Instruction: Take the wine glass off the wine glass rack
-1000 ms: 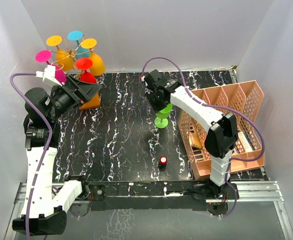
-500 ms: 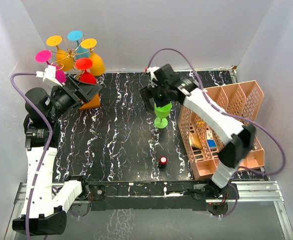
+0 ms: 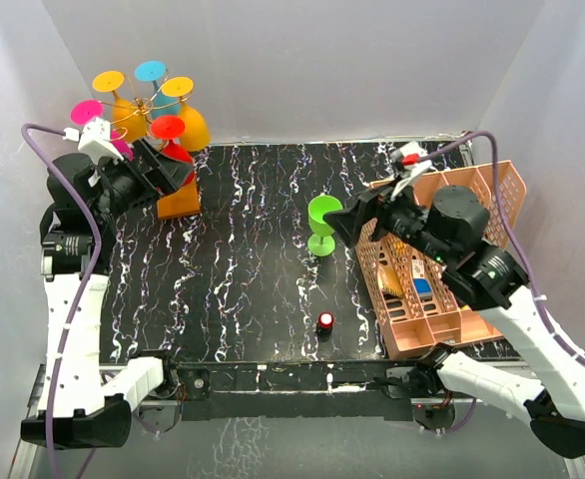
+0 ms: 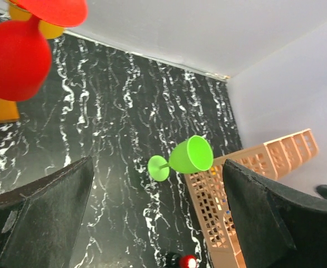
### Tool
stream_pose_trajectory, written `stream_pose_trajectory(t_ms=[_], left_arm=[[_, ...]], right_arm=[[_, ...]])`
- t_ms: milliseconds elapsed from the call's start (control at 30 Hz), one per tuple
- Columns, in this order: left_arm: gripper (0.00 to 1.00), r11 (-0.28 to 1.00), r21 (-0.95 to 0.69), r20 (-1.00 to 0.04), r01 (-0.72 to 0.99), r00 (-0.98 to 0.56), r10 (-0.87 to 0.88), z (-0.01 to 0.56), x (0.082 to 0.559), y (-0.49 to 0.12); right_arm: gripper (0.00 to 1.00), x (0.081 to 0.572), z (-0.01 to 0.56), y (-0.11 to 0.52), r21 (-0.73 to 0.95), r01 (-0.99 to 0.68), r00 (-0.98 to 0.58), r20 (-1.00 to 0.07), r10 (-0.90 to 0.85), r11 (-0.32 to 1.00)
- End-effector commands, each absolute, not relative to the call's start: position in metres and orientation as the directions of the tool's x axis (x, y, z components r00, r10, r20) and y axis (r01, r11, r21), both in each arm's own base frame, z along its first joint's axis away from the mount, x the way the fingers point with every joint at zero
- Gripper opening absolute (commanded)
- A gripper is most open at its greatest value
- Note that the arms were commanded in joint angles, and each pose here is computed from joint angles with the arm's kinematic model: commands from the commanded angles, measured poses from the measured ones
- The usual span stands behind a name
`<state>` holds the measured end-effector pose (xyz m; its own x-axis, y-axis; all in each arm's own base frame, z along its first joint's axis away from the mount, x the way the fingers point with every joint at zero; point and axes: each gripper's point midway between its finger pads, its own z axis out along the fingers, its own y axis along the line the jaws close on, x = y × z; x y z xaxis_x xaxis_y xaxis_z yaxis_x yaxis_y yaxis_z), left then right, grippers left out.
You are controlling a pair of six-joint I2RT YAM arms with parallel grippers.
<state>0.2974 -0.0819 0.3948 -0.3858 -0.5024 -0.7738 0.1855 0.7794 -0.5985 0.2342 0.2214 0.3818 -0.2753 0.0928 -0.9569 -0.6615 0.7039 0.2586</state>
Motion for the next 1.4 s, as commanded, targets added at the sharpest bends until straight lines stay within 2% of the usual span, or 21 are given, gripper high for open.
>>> stream_pose_trajectory(t_ms=[0,133,267,500,633,933,1233,1367], left_arm=[[0.97,0.838,-0.539,-0.788,0.084,-0.401,-0.466,0.383,0.308,-0.064],[0.97,0.841,-0.541,-0.754,-0.020,-0.432,-0.495,0.370,0.332,-0.054],[0.96,0.849,-0.520,-0.746,-0.094,-0.434,-0.505,0.365,0.363,-0.042],[0.81,0.857,-0.479,-0.758,-0.191,-0.401,-0.514,0.360,0.415,-0.022],[0.78,0.843,-0.479,-0.766,-0.245,-0.352,-0.538,0.359,0.434,-0.011],[0.77,0.814,-0.508,-0.782,-0.279,-0.246,-0.573,0.373,0.454,0.001],[0.76,0.775,-0.542,-0.748,-0.325,-0.235,-0.621,0.365,0.463,0.003],[0.68,0.757,-0.553,-0.729,-0.348,-0.238,-0.641,0.361,0.468,0.004]], right_arm=[[0.99,0.246,0.418,0.204,0.215,-0.614,-0.127,-0.976,0.174,0.760],[0.99,0.250,0.408,0.188,0.195,-0.543,-0.138,-0.980,0.141,0.817],[0.99,0.242,0.404,0.183,0.196,-0.548,-0.130,-0.980,0.149,0.813],[0.99,0.242,0.396,0.177,0.188,-0.528,-0.133,-0.981,0.139,0.828],[0.99,0.243,0.394,0.175,0.174,-0.518,-0.130,-0.984,0.124,0.838],[0.99,0.251,0.383,0.176,0.159,-0.499,-0.149,-0.984,0.096,0.852],[0.99,0.256,0.380,0.176,0.141,-0.490,-0.151,-0.986,0.075,0.860],[0.99,0.257,0.380,0.176,0.134,-0.487,-0.149,-0.986,0.069,0.863]])
